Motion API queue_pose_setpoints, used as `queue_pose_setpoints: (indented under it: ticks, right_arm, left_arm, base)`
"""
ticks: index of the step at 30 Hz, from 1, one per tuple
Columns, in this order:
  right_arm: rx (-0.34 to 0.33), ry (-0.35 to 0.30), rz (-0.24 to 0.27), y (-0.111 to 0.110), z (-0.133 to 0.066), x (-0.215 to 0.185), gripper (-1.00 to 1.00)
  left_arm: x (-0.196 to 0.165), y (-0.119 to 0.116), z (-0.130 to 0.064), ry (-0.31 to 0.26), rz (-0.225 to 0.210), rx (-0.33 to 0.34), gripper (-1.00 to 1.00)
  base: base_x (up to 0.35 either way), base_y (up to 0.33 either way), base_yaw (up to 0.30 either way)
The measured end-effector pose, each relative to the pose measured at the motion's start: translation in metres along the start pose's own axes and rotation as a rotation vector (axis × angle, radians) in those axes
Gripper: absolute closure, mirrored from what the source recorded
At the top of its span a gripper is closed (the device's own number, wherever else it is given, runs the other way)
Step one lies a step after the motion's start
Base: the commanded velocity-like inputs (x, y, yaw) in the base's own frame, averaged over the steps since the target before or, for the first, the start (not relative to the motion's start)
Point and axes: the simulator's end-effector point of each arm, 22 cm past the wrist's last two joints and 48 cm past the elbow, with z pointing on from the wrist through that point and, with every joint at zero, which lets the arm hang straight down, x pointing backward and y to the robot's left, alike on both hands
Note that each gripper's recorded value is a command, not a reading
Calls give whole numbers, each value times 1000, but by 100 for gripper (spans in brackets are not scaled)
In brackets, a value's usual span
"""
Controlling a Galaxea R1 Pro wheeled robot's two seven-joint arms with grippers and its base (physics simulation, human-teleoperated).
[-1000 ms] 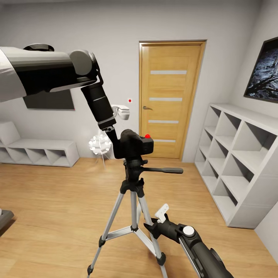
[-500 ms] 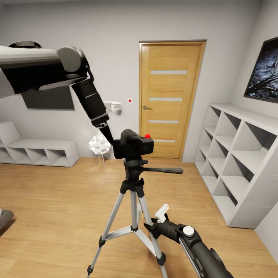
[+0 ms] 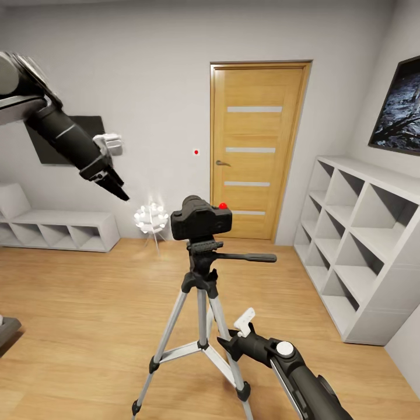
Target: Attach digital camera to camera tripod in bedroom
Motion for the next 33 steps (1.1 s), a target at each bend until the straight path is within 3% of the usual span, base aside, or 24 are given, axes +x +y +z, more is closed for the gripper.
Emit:
queue_pose_setpoints:
  ticks: [1,2,3,4,6,9,16,20,22,27,30,33]
  right_arm:
    - [0,0,0,0,0,0,100]
    - [-1,0,-1,0,0,0,100]
    - [1,0,2,0,0,0,-100]
    - [82,17,-35,-18,-1,3,-100]
    - [90,18,-38,-20,-1,4,-100]
    - [88,18,-37,-20,-1,4,-100]
    - [88,15,-38,-20,-1,2,-100]
    - [89,14,-39,-20,-2,2,-100]
    - [89,14,-40,-20,-2,2,-100]
    - [90,12,-39,-20,-2,2,-100]
    - [92,11,-39,-21,-3,2,-100]
    - [94,9,-38,-21,-3,1,-100]
  left_arm:
    - [11,12,-10,-27,0,-65,-100]
    - [11,12,-11,-30,-2,-66,-100]
    - [23,21,-18,-47,8,-133,-100]
    - [30,23,-23,-57,13,-164,-100]
    - [51,21,-29,-86,23,-221,-100]
    - [80,21,-27,-124,-24,-228,-100]
    - [129,5,13,-209,-148,-88,-100]
    - [160,-2,47,-198,-234,-17,-100]
    - [169,-3,55,-191,-256,-6,-100]
    - [213,-11,92,-152,-360,43,-100]
    - [224,-16,104,-159,-398,68,-100]
    - [231,-22,114,-210,-468,113,-100]
  base:
    - [0,0,0]
    - [0,0,0]
    - [0,0,0]
    - [0,0,0]
    - [0,0,0]
    - [0,0,0]
    - [0,0,0]
    - [0,0,0]
    - [0,0,0]
    - [0,0,0]
    - [0,0,0]
    - [0,0,0]
